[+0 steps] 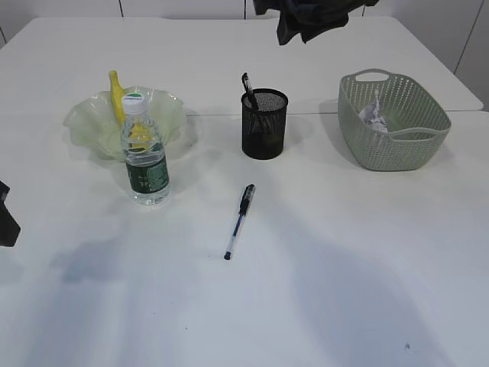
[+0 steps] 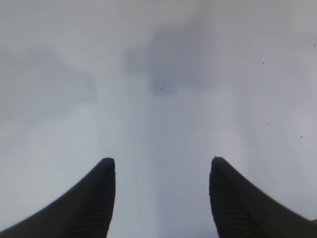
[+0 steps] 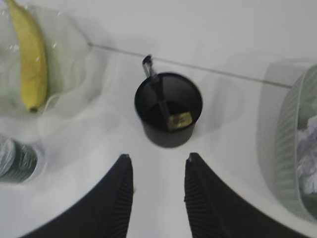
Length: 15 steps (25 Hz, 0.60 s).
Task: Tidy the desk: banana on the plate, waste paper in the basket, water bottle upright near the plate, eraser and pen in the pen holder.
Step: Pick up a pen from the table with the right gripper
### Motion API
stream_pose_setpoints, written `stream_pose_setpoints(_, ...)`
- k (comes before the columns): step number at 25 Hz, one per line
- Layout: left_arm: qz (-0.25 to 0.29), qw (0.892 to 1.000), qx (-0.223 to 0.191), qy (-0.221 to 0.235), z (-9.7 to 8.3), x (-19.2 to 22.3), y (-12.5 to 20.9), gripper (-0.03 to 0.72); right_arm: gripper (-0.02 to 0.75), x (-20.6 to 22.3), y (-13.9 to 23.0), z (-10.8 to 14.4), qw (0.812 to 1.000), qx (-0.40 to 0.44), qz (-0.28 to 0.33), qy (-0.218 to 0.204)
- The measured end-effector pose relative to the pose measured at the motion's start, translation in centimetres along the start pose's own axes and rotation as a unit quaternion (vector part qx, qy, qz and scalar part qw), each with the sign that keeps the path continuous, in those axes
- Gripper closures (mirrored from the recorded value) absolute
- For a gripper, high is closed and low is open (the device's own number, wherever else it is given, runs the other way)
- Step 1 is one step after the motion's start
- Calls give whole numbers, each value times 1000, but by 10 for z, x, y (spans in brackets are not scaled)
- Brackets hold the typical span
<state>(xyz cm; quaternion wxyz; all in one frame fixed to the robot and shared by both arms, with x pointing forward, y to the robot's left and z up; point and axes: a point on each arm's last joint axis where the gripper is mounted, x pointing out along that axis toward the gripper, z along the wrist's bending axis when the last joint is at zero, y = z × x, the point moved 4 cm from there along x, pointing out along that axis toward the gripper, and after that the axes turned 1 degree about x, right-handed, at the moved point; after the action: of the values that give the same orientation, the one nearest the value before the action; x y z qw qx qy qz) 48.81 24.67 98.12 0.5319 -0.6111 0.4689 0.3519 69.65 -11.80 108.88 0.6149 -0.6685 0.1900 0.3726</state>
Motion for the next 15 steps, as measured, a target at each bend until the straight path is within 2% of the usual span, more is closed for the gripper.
stream_pose_setpoints(3, -22, 1000, 8, -2, -1, -12, 0, 265, 468, -11, 18, 23, 998, -7, 60, -10)
stream_pose_setpoints(8, -53, 998, 16, -2, -2, -29, 1, 265, 467, -12, 36, 42, 988, 85, 124, -22)
stream_pose_setpoints(15, -66, 998, 20, -3, -3, -36, 2, 266, 466, 17, 58, 65, 955, 204, 204, -66)
